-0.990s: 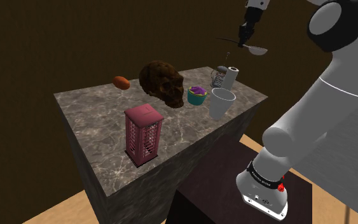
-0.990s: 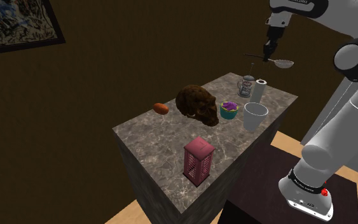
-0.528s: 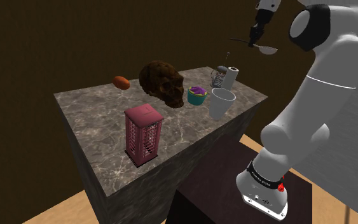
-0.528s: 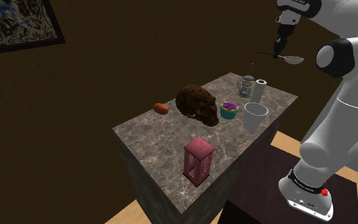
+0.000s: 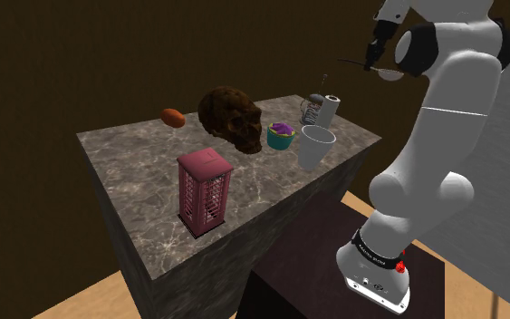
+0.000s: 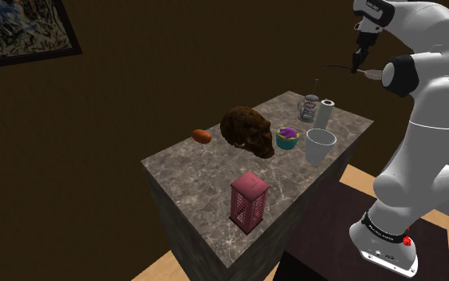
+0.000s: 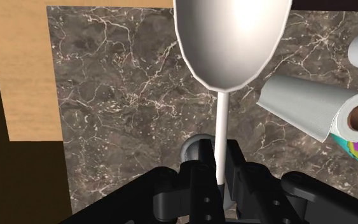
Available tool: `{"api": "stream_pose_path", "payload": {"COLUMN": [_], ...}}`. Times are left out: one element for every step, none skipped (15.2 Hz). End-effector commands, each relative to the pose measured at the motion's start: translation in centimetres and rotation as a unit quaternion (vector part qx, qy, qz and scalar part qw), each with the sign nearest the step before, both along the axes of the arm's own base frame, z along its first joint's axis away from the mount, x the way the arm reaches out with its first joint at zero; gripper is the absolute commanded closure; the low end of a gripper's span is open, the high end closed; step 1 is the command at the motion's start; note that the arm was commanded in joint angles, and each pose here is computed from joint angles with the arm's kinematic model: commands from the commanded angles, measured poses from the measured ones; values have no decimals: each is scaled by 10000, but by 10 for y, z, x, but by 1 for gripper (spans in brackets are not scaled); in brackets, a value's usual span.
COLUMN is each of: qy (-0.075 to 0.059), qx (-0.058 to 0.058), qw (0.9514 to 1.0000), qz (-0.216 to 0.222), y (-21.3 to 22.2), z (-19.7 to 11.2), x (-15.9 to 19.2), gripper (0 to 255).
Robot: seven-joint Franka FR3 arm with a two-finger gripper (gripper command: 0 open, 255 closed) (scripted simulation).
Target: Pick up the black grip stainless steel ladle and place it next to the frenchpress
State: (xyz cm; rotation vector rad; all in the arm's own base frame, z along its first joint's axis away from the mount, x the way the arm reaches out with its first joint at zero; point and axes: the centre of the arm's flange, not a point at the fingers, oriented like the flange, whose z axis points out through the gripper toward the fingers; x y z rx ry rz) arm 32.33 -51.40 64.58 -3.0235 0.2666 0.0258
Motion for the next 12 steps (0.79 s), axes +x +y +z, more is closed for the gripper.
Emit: {"api": "stream_pose_path", "payload": {"qy": [-2,-2,-2,-2,-2,-2,-2,-2,-2,-2,-2,-2], "qx": [-3,-3,-3,-3,-3,-3,-3,-3,-3,-3,-3,-3], "qw": [10000,10000,10000,10000,10000,10000,10000,10000,10000,10000,10000,10000], "qz": [3,3,3,3,3,3,3,3,3,3,3,3], "y": [-1,-1,-1,-1,-1,-1,-1,-1,-1,-1,-1,-1], "z": [-9,-14,-19,-24,-30,-35,-40,-46,-51,-56,-61,-67], "x": [-1,-1,-1,-1,-1,-1,-1,-1,-1,-1,-1,-1], "gripper": [255,255,255,255,255,255,255,255,255,255,255,255]}}
